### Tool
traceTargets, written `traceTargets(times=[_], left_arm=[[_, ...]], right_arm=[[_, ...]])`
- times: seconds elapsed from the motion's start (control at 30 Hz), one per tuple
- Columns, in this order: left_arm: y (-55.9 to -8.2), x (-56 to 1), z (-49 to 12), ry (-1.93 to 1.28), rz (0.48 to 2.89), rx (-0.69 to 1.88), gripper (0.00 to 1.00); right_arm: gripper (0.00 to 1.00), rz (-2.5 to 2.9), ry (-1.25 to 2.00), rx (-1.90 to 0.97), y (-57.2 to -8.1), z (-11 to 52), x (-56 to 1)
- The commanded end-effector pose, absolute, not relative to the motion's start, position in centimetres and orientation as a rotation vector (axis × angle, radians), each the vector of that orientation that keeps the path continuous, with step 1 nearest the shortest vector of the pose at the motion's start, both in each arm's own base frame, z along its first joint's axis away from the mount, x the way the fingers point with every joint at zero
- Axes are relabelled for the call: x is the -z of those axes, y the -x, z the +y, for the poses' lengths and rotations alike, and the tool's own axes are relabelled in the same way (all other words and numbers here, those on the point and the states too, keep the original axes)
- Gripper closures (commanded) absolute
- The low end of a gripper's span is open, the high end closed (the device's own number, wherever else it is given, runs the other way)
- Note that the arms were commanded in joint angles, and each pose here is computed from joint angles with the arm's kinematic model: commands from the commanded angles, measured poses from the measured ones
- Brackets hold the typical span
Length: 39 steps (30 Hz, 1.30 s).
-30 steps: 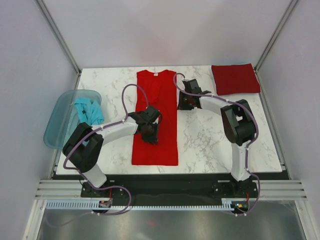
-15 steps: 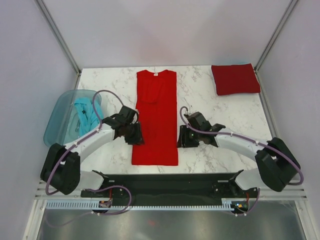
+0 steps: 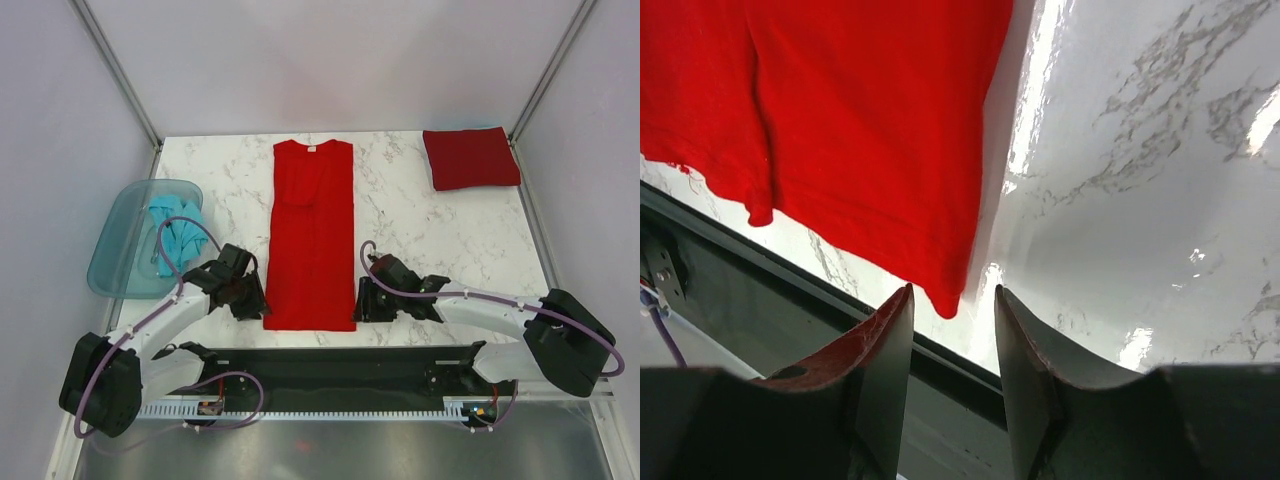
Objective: Fold and stack the t-shirts
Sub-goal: Fold the tshirt
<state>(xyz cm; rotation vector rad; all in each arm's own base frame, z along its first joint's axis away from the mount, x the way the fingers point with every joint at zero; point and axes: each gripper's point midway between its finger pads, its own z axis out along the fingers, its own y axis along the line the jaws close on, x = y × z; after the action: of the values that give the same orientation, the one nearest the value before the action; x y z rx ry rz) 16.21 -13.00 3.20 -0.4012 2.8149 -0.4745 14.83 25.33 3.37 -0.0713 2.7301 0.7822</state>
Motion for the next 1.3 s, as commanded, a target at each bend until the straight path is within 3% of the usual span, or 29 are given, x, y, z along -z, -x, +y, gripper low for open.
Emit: traceTargets(times=[0.0,0.37,0.47,0.7,1.07,1.27], left_arm=[[-17.0,-3.5,-12.7,0.557,2.758,0.443,0.58],[-15.7,-2.3,-12.5,0.57,2.778,0.389,0.58],[-15.6,-2.3,-12.3,0.536,2.785,0.345,0.53],[-14.4,-1.2,-12.3,0.538,2.839,0.286,0.55],[-13.2,-1.6,-13.6,0.544,2.861,0.396,0.67],[-13.0,-1.6,-14.4,0.522,2.867,0.452,0.85]], right_arm=[[0.55,2.692,-0.002,-0.756,-15.6,25.4,-3.2],[0.61,2.698,-0.026,-0.722,-14.1,25.4,-1.4],[0.61,2.698,-0.02,-0.739,-14.0,25.6,-1.3],[0.94,2.702,-0.061,-0.654,-13.6,23.6,-0.8],[0.98,2.671,-0.063,-0.654,-13.7,22.9,-1.4],[0.99,2.663,-0.072,-0.67,-13.4,22.7,-1.5]])
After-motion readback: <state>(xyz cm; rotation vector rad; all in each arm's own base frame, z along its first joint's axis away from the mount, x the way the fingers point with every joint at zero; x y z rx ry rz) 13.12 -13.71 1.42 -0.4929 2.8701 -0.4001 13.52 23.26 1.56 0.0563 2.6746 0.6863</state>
